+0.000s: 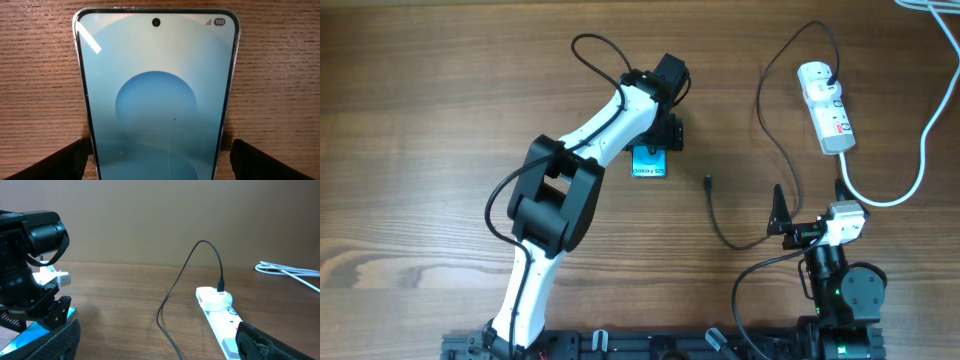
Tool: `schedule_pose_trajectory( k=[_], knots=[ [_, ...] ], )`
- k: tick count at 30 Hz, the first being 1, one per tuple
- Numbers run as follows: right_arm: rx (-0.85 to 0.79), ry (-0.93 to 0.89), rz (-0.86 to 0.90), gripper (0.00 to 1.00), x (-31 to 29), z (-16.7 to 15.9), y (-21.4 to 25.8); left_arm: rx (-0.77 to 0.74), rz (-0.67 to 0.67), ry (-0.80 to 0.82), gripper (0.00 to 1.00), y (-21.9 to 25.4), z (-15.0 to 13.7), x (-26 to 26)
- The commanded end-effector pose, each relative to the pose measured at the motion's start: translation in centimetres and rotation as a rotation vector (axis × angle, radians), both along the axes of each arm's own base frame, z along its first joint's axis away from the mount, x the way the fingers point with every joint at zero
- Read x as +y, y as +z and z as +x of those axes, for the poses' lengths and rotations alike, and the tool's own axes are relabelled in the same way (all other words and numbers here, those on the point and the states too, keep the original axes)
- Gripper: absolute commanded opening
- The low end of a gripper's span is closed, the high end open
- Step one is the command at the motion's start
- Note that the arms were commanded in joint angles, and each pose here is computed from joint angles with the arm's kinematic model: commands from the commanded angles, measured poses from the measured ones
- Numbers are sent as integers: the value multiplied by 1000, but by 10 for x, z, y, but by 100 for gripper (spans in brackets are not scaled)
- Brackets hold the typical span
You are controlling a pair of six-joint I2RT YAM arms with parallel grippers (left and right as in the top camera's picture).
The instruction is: Plug charger to phone and switch on socket
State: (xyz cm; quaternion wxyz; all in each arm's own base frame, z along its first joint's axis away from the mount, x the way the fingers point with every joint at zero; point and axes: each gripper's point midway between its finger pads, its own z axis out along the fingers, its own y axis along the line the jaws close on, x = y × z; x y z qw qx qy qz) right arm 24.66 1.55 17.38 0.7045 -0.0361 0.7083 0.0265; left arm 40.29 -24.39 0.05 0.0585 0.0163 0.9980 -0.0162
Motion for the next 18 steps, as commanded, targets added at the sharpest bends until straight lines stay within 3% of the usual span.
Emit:
schedule_pose_trajectory(
  k=[1,3,10,12,18],
  knots=[
    [-4,-3,-11,100,0,0,1,57,20,1,95,-20,-11,5],
    [-4,-3,-11,100,0,0,1,57,20,1,100,-20,-11,5],
    [-4,-3,-11,100,0,0,1,58,22,0,100,-20,-11,6],
    [-4,-3,-11,100,0,0,1,67,26,3,92,-20,-13,7],
    [-4,-3,-11,100,0,0,1,86,30,53,85,-21,-17,9]
  ],
)
